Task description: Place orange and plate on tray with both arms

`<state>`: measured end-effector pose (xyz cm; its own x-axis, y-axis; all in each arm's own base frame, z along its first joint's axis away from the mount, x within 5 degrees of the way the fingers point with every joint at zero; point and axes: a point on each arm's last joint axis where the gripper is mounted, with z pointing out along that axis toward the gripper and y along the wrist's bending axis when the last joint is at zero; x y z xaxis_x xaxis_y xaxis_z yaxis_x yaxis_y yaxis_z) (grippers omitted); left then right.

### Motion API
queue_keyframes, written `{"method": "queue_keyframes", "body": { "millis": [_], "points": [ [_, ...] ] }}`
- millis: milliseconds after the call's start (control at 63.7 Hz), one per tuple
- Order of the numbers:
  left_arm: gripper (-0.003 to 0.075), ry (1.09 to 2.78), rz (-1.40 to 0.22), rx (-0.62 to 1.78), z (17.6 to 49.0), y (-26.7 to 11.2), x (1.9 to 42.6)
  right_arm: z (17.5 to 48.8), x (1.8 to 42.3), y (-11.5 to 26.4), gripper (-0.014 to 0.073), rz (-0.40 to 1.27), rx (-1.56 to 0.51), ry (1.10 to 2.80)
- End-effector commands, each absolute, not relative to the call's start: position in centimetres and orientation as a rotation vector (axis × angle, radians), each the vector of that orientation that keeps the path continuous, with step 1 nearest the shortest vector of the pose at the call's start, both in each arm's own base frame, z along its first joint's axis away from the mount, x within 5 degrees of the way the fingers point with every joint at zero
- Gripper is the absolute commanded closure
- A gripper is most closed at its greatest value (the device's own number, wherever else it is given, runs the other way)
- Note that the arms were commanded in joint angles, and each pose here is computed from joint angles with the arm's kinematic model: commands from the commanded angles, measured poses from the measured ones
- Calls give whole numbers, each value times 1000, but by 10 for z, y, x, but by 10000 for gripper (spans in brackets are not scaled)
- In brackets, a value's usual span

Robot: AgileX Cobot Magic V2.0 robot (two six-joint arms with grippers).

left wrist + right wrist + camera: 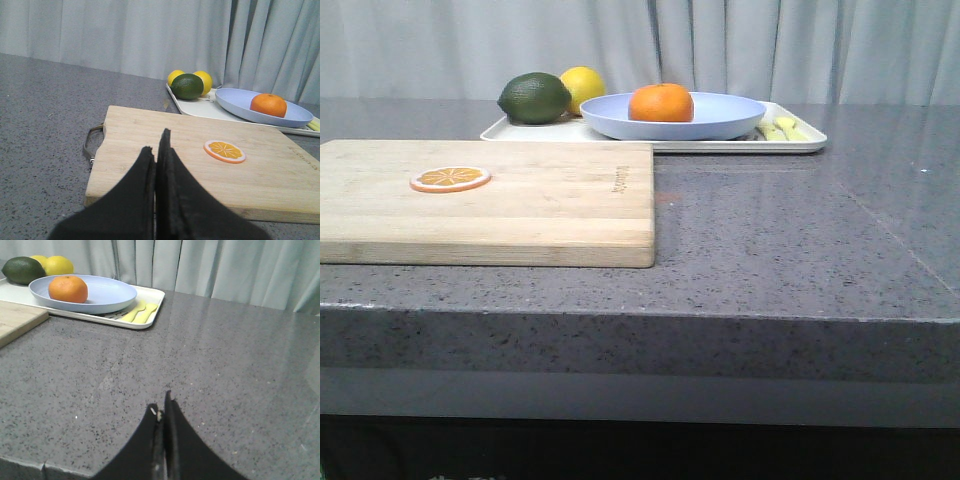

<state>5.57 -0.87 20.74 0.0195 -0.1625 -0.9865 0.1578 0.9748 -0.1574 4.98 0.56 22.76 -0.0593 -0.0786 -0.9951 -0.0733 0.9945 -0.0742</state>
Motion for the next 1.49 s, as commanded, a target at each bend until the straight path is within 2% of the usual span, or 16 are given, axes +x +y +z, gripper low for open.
{"method": "queue_keyframes", "body": {
  "millis": [0, 157, 864, 1225, 1477],
  "points": [
    [740, 1458, -265, -23, 207, -8, 55, 226, 52, 3, 661, -11, -75, 1518],
    [740, 1460, -264, -23, 207, -8, 55, 208, 54, 2, 661, -8, -58, 1521],
    [740, 1460, -264, -23, 207, -8, 55, 217, 53, 1, 661, -48, -71, 1421],
    [740, 1460, -264, -23, 207, -8, 55, 215, 53, 1, 661, 81, 45, 1443],
    [740, 1460, -264, -23, 207, -8, 55, 215, 53, -1, 661, 58, 65, 1441]
  ]
}}
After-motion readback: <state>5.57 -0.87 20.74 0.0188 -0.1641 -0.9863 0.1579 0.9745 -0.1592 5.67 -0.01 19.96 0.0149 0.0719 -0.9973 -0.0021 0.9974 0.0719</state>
